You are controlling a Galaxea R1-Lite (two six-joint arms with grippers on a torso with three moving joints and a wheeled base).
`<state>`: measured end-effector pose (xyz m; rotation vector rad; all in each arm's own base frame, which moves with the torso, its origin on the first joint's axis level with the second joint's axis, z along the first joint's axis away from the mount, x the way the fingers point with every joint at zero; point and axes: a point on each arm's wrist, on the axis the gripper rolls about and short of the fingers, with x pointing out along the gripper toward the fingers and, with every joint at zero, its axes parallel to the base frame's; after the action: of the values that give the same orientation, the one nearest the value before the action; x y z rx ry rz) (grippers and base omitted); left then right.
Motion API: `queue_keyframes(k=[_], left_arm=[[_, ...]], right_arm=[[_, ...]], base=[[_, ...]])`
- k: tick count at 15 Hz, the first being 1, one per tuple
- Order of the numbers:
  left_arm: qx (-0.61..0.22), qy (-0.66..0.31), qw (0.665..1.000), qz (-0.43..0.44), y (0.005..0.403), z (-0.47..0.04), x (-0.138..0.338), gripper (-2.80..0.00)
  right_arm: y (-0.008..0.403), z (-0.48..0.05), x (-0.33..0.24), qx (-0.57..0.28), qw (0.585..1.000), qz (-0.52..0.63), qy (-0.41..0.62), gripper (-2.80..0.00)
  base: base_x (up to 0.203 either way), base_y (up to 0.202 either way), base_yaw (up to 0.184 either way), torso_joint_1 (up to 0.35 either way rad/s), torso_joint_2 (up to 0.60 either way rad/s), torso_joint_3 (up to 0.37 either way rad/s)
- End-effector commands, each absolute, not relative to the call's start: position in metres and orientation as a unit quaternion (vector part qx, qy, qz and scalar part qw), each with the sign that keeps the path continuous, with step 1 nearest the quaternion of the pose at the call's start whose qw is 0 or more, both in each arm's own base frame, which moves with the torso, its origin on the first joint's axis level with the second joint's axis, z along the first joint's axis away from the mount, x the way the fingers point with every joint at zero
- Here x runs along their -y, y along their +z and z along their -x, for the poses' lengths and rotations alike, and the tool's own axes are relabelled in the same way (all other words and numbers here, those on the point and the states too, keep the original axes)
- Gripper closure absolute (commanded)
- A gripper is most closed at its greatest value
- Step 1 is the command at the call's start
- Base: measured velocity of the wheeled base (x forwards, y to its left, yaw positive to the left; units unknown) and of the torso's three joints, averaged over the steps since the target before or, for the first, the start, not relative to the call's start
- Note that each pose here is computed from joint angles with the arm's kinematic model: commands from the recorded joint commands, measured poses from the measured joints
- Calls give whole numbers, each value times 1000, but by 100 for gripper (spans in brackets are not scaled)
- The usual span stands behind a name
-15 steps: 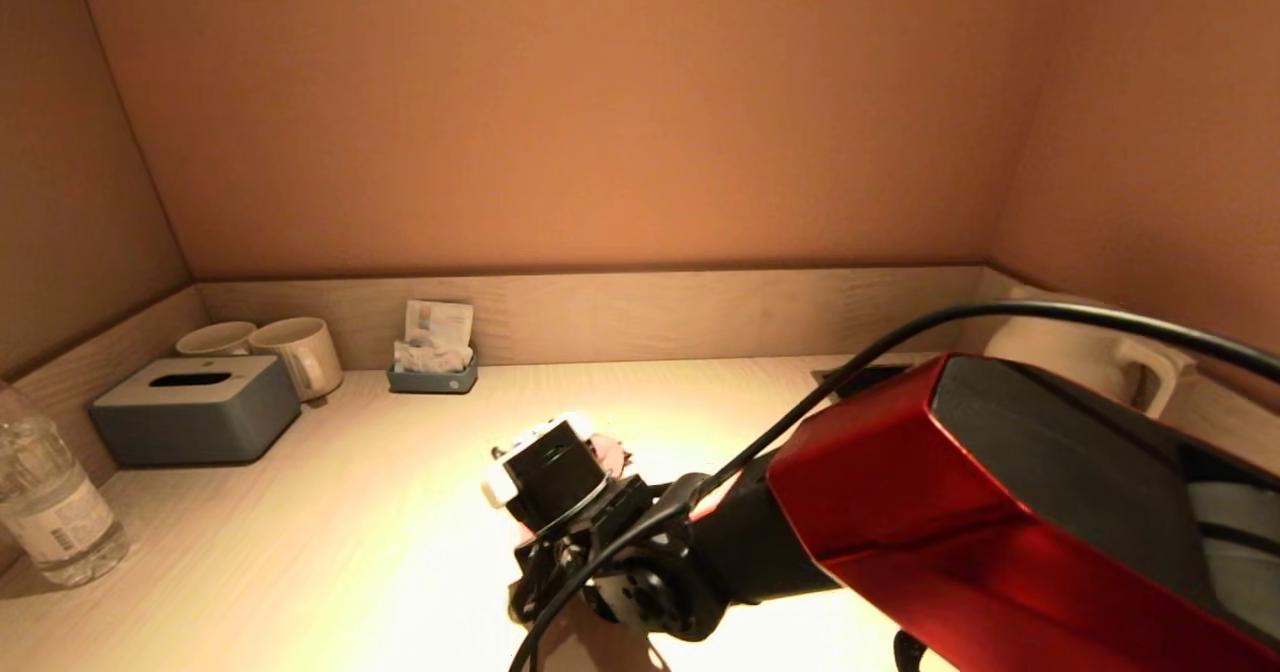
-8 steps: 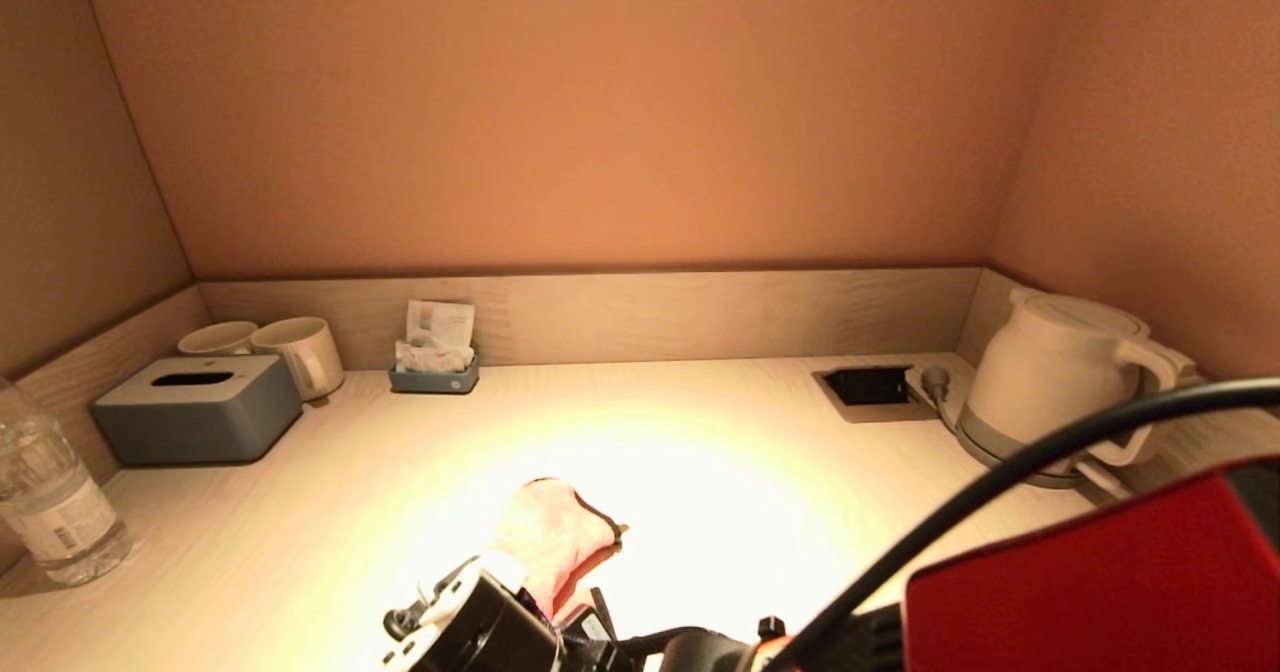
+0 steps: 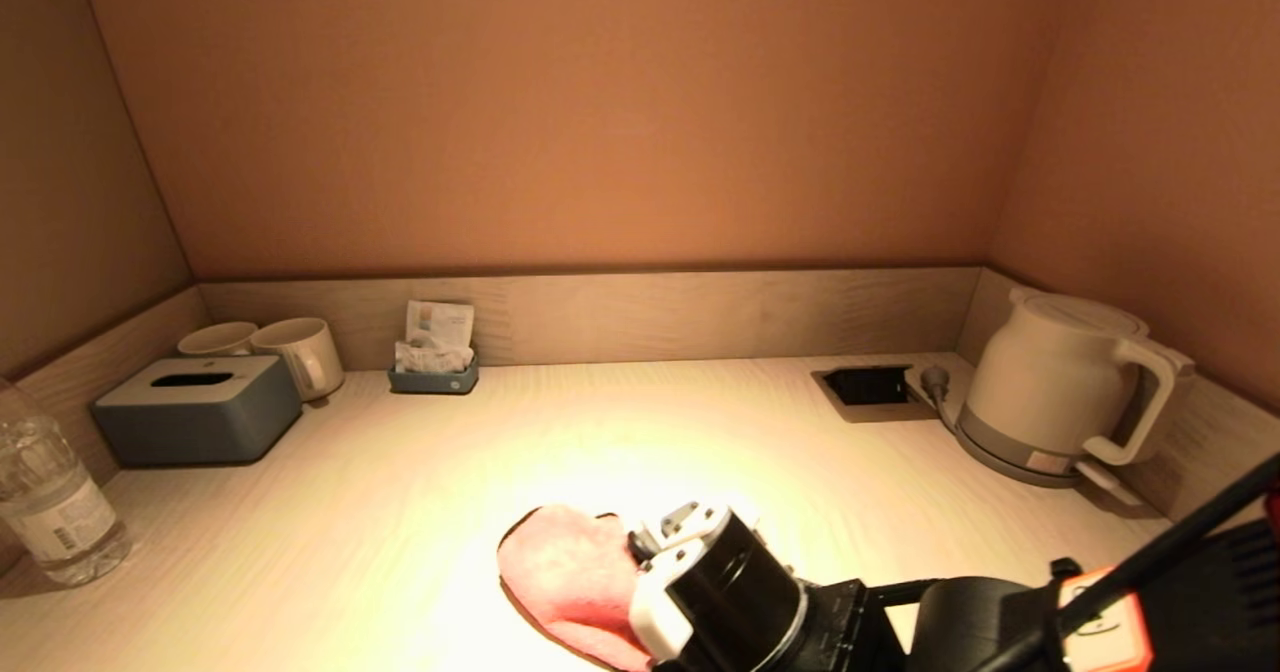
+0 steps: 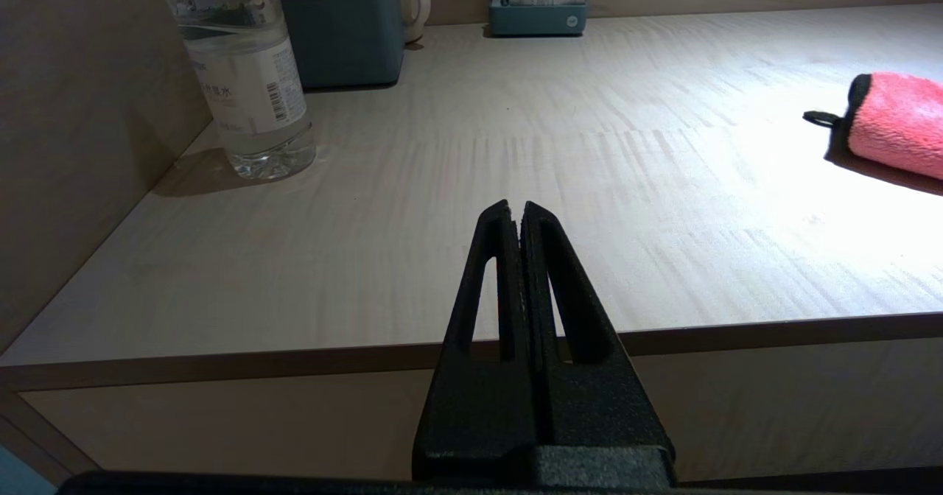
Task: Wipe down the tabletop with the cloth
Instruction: Sweep the stains on the table
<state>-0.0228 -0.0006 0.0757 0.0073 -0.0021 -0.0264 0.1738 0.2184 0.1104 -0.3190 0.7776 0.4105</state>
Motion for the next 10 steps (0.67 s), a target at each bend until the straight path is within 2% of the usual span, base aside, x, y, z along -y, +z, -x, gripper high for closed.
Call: queue_keyframes(k=[1,4,10], left_arm=[[1,-13,1000,-4,76,23,1,0],[1,-14,1000,-4,76,23,1,0],[1,-13,1000,-4,76,23,1,0]], right_arm=[[121,-183,-199,-365,905,131,172,0],[128,-199,-191,-354,915,118,153,0],[176,-232,-177,-274,953,64,117,0]], base=[[0,0,0,0,0,0],[0,0,0,0,0,0],[0,0,0,0,0,0]])
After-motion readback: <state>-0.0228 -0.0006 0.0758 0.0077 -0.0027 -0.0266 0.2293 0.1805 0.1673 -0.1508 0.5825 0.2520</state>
